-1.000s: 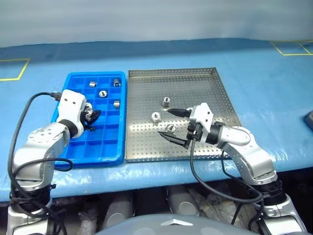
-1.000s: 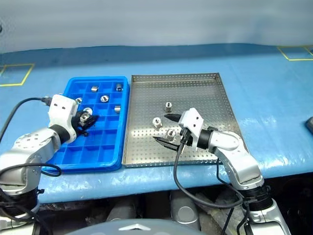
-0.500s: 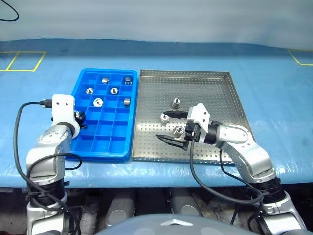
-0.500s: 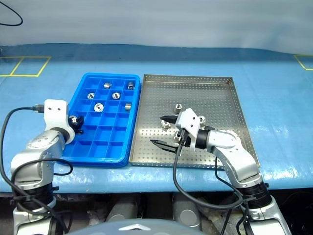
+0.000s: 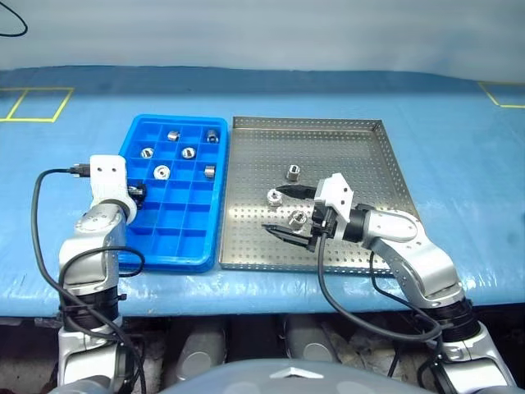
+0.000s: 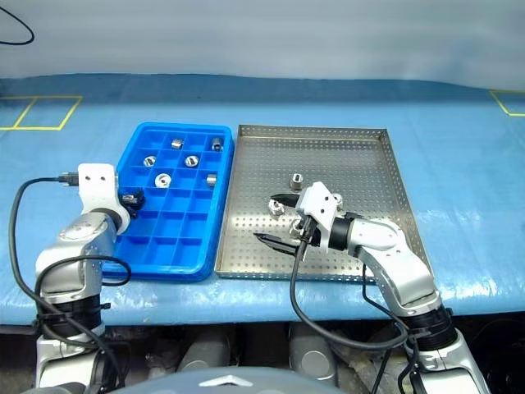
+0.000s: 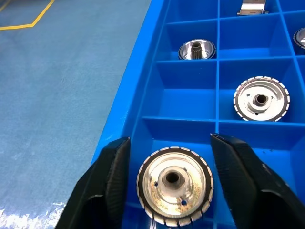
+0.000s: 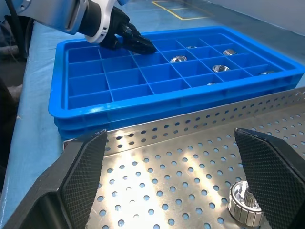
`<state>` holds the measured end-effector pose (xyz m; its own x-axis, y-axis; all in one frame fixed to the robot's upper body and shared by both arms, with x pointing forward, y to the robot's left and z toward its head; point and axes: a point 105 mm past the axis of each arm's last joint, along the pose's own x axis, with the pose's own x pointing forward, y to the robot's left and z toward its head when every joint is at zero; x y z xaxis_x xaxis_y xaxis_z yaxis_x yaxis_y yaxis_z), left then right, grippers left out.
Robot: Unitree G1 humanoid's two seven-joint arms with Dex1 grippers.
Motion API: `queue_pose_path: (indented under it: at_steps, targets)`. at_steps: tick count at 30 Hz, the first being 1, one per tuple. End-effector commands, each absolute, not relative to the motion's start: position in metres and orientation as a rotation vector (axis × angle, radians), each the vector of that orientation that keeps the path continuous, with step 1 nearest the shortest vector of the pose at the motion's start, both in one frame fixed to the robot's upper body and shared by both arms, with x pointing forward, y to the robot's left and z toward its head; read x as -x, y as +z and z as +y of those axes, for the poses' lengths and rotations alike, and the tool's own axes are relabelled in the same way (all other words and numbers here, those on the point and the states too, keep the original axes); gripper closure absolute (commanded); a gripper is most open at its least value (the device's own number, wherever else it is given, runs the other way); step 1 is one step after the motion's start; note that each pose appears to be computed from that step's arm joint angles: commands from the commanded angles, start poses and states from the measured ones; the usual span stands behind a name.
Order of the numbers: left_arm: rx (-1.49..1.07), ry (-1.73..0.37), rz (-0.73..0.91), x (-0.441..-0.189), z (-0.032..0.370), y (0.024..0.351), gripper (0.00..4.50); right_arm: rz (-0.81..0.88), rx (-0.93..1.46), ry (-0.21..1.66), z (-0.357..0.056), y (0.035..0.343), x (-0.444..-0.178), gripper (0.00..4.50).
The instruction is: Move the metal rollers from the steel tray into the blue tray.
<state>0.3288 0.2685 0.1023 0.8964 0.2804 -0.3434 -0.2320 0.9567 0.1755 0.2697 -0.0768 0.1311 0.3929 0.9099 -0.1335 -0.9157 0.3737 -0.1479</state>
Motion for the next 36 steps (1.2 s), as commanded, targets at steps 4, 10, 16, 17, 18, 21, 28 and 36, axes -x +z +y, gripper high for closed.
queue_pose_path:
  at_steps: [4,10,16,17,18,21,28,36]
  targets:
    - [-0.096,0.213,0.181,-0.341,0.252,0.14,0.05,-0.02,0.22,1.161,-0.077,0.142,-0.268,0.0]
    - [-0.012,-0.291,0.049,-0.34,0.153,0.168,0.05,-0.029,0.234,1.11,-0.086,0.146,-0.27,0.0]
    - [-0.047,-0.772,0.138,-0.321,0.06,0.151,0.05,-0.007,0.253,1.024,-0.1,0.142,-0.269,0.0]
    - [-0.053,-0.767,0.177,-0.326,0.057,0.143,0.05,-0.006,0.252,1.007,-0.102,0.141,-0.268,0.0]
    - [-0.064,-0.765,0.216,-0.33,0.054,0.135,0.05,-0.006,0.249,0.993,-0.104,0.141,-0.267,0.0]
    - [-0.121,-0.764,0.29,-0.339,0.05,0.118,0.05,-0.005,0.245,0.955,-0.109,0.141,-0.264,0.0]
    - [-0.188,-0.705,0.356,-0.355,0.05,0.101,0.05,-0.004,0.236,0.9,-0.117,0.14,-0.259,0.0]
    - [-0.24,-0.671,0.44,-0.358,0.054,0.08,0.05,-0.013,0.234,0.895,-0.115,0.142,-0.26,0.0]
